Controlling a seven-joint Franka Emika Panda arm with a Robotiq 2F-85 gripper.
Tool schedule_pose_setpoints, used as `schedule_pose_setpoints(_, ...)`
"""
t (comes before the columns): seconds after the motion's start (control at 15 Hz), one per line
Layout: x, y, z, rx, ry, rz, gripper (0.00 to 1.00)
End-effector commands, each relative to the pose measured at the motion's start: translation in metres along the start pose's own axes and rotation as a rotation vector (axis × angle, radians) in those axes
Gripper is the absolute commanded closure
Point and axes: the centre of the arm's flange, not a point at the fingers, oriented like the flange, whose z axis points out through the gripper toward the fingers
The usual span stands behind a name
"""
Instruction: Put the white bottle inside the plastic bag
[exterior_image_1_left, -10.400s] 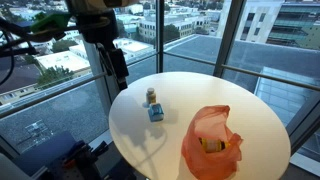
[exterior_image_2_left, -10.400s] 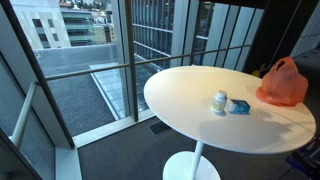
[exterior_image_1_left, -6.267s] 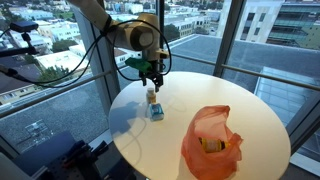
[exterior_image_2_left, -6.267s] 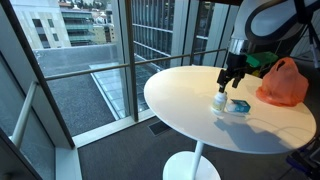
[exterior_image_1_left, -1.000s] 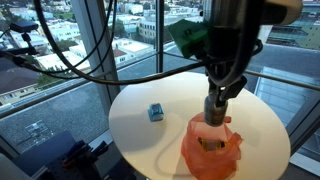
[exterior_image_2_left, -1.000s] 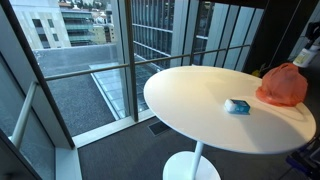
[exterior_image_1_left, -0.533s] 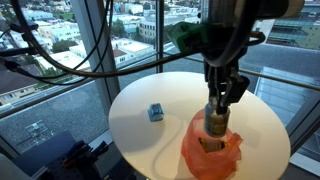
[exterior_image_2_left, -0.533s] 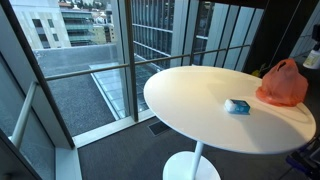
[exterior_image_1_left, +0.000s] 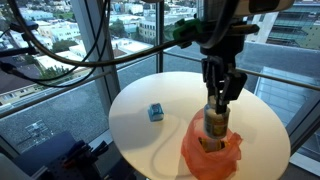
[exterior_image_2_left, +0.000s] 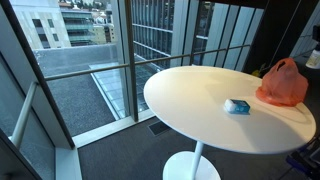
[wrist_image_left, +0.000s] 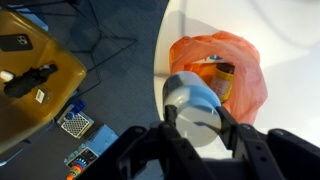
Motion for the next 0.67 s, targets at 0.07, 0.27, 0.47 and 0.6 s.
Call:
schedule_pose_setpoints(0.07, 0.005, -0.017, 0.006, 0.001, 0.006, -0.012, 0.81)
schedule_pose_setpoints(0.27, 0.008, -0.025, 0.016, -0.006, 0.006, -0.027, 0.81)
schedule_pose_setpoints(0.47, 0.010, -0.034, 0.027, -0.002, 0.021, -0.043, 0.81)
schedule_pose_setpoints(0.6, 0.012, -0.041, 0.034, 0.003, 0.030, -0.053, 0.81)
